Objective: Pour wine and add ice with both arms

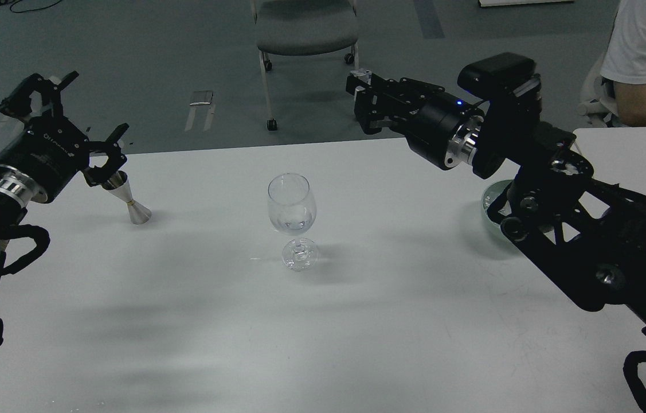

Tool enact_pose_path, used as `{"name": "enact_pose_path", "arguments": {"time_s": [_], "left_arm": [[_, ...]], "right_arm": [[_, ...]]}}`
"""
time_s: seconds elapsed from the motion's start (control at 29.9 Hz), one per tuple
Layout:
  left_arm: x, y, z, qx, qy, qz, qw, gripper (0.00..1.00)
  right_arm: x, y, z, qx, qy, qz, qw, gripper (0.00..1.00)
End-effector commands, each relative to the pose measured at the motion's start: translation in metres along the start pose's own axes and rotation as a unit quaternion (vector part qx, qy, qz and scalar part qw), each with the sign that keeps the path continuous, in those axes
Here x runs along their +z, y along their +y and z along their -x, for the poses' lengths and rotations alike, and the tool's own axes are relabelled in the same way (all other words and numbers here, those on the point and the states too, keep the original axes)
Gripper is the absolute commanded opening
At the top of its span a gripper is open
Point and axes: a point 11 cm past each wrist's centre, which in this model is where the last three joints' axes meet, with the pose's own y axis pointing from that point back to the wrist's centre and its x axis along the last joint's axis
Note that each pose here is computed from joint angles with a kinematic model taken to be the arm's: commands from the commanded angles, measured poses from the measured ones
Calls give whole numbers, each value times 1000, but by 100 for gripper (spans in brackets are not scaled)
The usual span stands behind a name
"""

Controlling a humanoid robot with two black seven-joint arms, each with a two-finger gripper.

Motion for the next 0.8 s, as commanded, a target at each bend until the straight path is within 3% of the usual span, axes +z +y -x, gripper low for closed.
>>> {"name": "enact_pose_path", "arguments": {"time_s": [0.0,0.37,0.77], "left_arm": [[-1,0,0,0,1,0,1000,98],[2,0,0,0,1,5,1000,98],[0,0,-1,1,4,5,1000,98]], "right_arm": [[-26,-9,20,-23,-4,-32,999,17],[-49,-10,53,-69,7,-63,996,17],[-57,-16,63,-79,-1,-69,995,20]]}}
